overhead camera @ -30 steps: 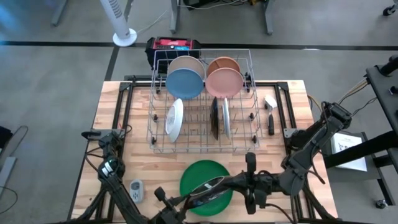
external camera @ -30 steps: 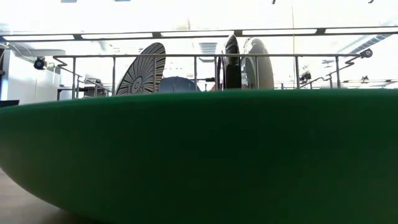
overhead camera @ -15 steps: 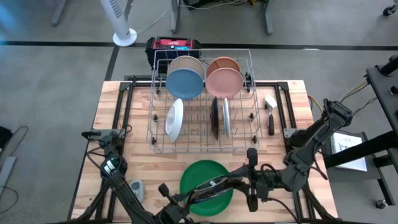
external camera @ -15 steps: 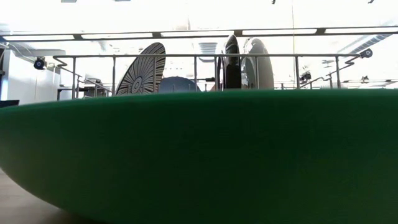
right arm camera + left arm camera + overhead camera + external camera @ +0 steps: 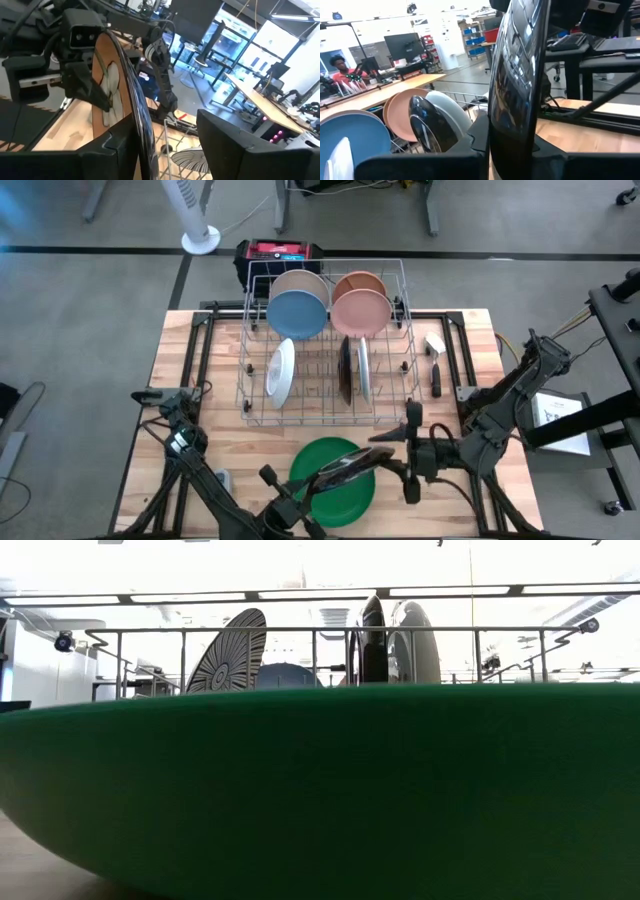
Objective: Sort dishes
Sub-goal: Put the orange flower patterned plate into the dish rack
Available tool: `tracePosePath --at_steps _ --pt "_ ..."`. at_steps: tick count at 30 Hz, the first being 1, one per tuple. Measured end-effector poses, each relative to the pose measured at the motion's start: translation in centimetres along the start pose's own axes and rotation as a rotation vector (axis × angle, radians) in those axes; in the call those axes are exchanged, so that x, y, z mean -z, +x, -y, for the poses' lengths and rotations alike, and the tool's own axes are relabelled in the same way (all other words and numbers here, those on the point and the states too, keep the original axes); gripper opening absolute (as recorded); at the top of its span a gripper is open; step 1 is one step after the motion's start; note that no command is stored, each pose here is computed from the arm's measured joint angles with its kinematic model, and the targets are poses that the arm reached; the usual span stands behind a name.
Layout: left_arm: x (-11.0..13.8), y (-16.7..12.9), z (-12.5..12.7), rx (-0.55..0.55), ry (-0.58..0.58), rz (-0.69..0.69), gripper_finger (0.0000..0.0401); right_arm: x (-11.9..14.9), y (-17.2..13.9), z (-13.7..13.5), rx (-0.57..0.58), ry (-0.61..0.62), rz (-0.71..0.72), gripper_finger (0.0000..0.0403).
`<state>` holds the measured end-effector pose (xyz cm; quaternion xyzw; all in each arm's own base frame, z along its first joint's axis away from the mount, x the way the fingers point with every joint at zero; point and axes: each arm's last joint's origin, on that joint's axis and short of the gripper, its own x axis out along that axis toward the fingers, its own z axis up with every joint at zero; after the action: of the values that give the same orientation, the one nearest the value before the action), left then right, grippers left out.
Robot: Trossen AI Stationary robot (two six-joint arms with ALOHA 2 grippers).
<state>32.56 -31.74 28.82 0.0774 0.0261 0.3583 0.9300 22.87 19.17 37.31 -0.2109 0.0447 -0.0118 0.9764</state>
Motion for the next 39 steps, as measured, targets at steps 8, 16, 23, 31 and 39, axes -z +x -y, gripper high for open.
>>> tracePosePath --at_steps 8,16,23,31,39 --pt "-0.8 0.7 -0.7 -0.016 -0.008 -0.002 0.0015 -0.6 -1.0 1.3 0.034 0.021 0.014 0.0181" --pt "-2.2 1.5 -2.2 -0.031 0.003 -0.012 0.0013 -1.1 -1.4 2.2 0.121 0.015 -0.038 0.0181" --pt "-4.7 1.5 -4.1 -0.032 0.052 -0.016 0.0013 -2.3 -1.9 3.3 0.154 0.061 -0.065 0.0181" --pt "-6.5 1.4 -5.7 -0.028 0.059 -0.022 0.0013 -4.5 -3.0 5.2 0.170 0.120 -0.039 0.0181" --pt "-7.9 1.5 -7.2 -0.026 0.084 -0.031 0.0012 -5.0 -4.1 6.7 0.172 0.163 -0.024 0.0181"
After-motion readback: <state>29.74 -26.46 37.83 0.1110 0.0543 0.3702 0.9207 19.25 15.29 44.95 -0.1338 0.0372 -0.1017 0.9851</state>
